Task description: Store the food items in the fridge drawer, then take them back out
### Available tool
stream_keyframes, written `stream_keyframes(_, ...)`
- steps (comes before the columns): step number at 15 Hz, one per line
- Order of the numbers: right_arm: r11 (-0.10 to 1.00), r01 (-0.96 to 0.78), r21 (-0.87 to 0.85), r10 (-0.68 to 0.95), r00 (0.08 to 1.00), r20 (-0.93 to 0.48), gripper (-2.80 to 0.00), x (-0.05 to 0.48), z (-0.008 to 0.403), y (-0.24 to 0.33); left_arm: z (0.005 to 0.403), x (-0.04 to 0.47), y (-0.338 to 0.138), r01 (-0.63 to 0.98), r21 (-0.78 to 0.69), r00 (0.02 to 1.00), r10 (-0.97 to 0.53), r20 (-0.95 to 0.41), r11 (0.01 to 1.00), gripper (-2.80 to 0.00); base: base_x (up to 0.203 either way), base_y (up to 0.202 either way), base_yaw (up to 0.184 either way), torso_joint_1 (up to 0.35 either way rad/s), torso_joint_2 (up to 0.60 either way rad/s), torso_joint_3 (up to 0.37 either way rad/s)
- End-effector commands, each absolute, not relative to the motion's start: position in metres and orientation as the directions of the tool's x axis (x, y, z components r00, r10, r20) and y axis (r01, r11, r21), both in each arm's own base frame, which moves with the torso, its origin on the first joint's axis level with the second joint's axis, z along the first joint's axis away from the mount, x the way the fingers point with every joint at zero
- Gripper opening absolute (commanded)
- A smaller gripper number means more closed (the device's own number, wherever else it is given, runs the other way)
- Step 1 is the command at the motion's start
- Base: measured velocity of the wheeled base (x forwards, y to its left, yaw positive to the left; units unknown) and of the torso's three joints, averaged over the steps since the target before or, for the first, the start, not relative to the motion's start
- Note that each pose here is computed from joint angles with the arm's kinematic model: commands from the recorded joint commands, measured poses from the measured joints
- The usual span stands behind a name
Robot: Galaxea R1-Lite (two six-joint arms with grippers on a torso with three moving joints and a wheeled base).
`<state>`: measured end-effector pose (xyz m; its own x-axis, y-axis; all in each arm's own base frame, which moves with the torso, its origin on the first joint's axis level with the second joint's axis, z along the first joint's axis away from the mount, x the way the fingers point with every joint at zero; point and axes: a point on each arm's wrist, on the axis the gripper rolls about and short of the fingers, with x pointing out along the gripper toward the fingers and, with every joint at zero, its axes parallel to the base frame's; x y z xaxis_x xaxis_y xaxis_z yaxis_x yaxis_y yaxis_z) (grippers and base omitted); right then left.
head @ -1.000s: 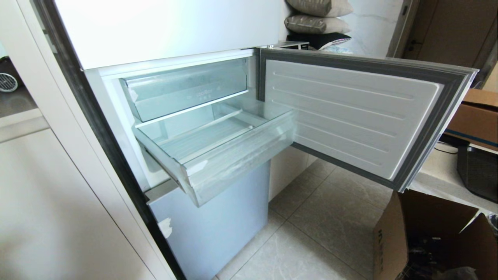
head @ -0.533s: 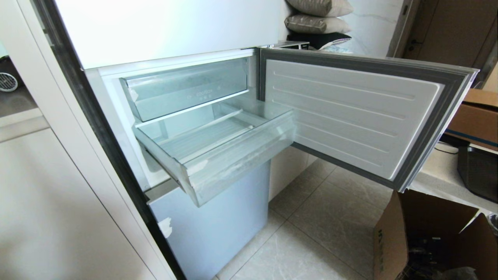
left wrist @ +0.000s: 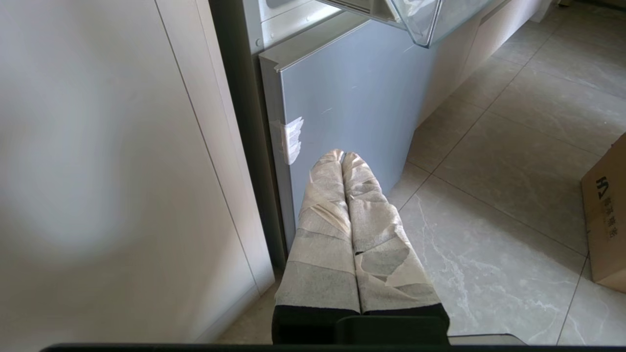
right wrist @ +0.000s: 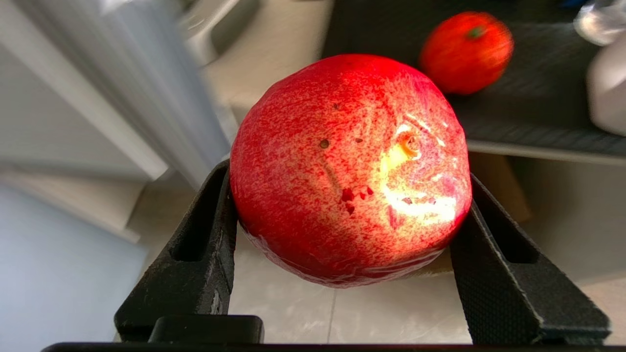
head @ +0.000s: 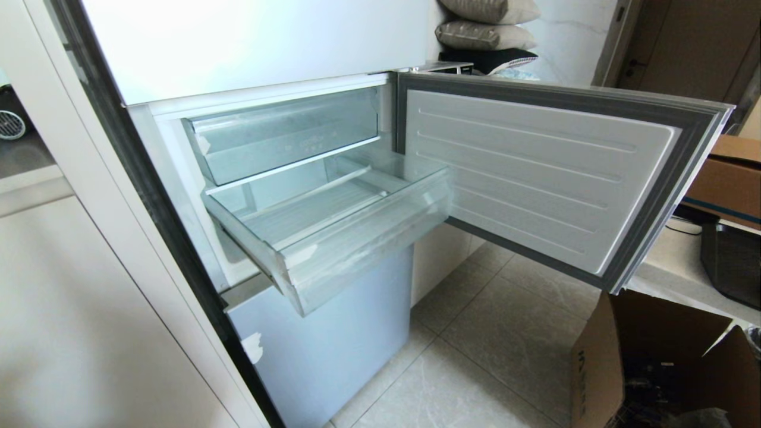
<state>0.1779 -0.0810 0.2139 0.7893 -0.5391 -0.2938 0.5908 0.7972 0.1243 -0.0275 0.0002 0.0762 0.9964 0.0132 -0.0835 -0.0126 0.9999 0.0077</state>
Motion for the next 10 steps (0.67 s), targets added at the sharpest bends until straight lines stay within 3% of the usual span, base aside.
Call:
stream_keyframes(1, 0.741, 0.663, 0.105, -0.587, 0.716, -0.378, -2.80, 0.203, 0.196, -0.121, 0.076, -0.027, 0.000, -0.013, 0.007, 0.996, 0.014, -0.087, 1.000, -2.80, 0.000, 0.000, 0.000, 0.000, 0.00, 0.000)
stream_keyframes(10, 0.884, 0.451, 0.121, -0.405, 0.870, -0.283, -2.80, 0.249, 0.151, -0.209, 0.076, -0.027, 0.000, -0.013, 0.007, 0.996, 0.014, -0.086, 1.000, -2.80, 0.000, 0.000, 0.000, 0.000, 0.00, 0.000)
